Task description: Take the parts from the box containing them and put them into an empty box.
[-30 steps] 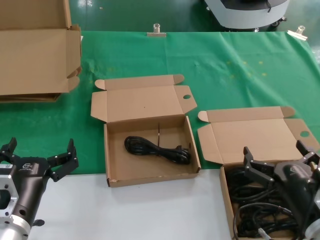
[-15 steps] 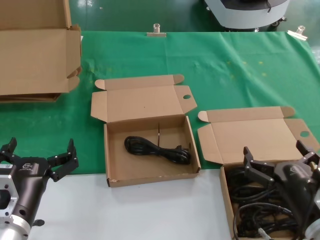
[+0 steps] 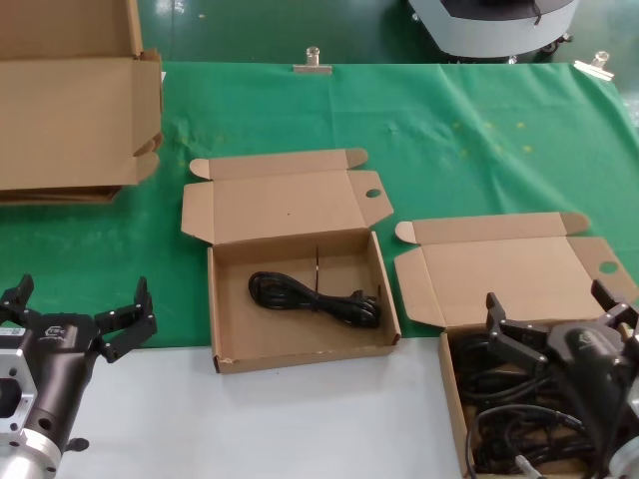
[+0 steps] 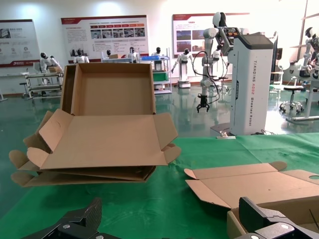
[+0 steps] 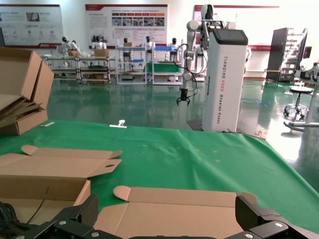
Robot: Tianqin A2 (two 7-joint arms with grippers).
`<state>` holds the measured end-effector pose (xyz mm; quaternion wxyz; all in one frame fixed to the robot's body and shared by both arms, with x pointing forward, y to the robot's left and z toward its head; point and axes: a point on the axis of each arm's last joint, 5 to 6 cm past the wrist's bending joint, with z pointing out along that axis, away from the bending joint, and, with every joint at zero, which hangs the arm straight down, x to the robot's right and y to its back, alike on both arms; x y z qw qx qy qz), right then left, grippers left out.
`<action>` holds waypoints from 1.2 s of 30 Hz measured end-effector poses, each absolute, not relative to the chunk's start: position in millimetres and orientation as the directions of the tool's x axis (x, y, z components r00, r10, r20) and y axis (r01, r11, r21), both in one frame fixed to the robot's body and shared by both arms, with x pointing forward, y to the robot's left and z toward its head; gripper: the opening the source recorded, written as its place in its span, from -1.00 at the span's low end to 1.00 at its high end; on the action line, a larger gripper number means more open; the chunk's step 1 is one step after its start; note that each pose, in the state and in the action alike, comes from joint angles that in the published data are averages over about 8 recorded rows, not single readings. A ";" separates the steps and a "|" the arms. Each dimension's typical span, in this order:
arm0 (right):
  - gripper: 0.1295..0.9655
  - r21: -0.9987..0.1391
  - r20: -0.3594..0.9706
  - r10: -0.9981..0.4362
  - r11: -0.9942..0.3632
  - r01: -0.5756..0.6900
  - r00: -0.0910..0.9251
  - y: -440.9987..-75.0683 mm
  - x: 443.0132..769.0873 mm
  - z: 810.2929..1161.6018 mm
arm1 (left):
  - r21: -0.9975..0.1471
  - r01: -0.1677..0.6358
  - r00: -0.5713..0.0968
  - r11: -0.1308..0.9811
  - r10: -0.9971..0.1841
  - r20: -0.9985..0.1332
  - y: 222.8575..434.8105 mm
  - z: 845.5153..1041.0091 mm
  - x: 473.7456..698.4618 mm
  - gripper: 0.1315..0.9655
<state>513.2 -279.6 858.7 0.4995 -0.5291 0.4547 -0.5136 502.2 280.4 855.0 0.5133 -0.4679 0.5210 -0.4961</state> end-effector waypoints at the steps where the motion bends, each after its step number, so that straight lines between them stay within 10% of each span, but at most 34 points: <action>1: 1.00 -0.996 0.089 -0.994 -0.087 0.032 0.059 -279.6 513.2 858.7 | -0.997 0.022 -0.035 0.070 -0.997 -0.071 280.4 855.0 502.2 1.00; 36: 1.00 -0.996 0.089 -0.994 -0.087 0.032 0.059 -279.6 513.2 858.7 | -0.997 0.022 -0.035 0.070 -0.997 -0.071 280.4 855.0 502.2 1.00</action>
